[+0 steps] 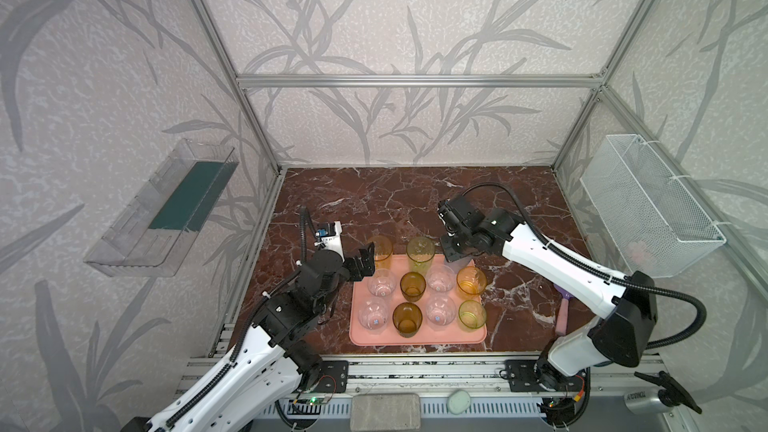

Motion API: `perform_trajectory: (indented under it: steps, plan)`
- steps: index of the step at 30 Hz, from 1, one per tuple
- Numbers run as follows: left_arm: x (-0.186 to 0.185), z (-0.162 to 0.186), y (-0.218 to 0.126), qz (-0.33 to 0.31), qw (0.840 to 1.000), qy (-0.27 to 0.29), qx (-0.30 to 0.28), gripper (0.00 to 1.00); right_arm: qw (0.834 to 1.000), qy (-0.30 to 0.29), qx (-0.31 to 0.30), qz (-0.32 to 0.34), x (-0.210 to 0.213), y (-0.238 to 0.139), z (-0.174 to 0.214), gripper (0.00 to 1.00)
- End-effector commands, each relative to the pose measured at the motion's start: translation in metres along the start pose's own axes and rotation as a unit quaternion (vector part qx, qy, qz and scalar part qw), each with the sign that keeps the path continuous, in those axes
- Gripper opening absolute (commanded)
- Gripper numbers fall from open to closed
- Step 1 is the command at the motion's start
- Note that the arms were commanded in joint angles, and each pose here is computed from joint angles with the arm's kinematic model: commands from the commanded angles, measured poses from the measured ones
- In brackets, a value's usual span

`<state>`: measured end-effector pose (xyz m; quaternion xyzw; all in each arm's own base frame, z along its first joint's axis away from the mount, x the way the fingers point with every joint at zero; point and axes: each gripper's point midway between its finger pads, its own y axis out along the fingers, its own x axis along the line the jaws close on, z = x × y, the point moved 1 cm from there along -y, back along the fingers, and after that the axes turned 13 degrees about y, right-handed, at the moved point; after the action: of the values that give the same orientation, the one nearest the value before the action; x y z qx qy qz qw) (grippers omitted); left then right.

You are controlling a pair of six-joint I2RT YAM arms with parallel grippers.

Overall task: Place the glasses into the tray
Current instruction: 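Lift the blue tumbler with the right gripper and carry it over the tray, then set the blue tumbler upside down on the tray and release it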

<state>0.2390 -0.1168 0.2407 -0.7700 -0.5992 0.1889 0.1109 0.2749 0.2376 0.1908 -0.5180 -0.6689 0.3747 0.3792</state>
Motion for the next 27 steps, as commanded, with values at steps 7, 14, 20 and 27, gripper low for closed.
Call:
perform_trajectory:
  steps: [7,14,20,27]
  plan:
    - [0.006,0.004,0.0,-0.012,1.0,-0.006,-0.003,0.99,1.0,0.002,-0.001,0.001,0.003,0.003,-0.002,0.0]
    - [0.009,0.005,-0.003,-0.018,1.0,-0.007,-0.006,0.99,1.0,0.0,0.008,0.002,0.008,0.012,-0.003,0.01]
    - [0.013,0.005,-0.005,-0.026,1.0,-0.004,-0.009,0.99,1.0,0.001,0.016,-0.002,0.012,0.018,-0.003,0.05]
    - [0.014,0.006,-0.003,-0.032,0.999,0.001,-0.006,0.99,1.0,0.003,0.019,-0.005,0.014,0.019,-0.003,0.3]
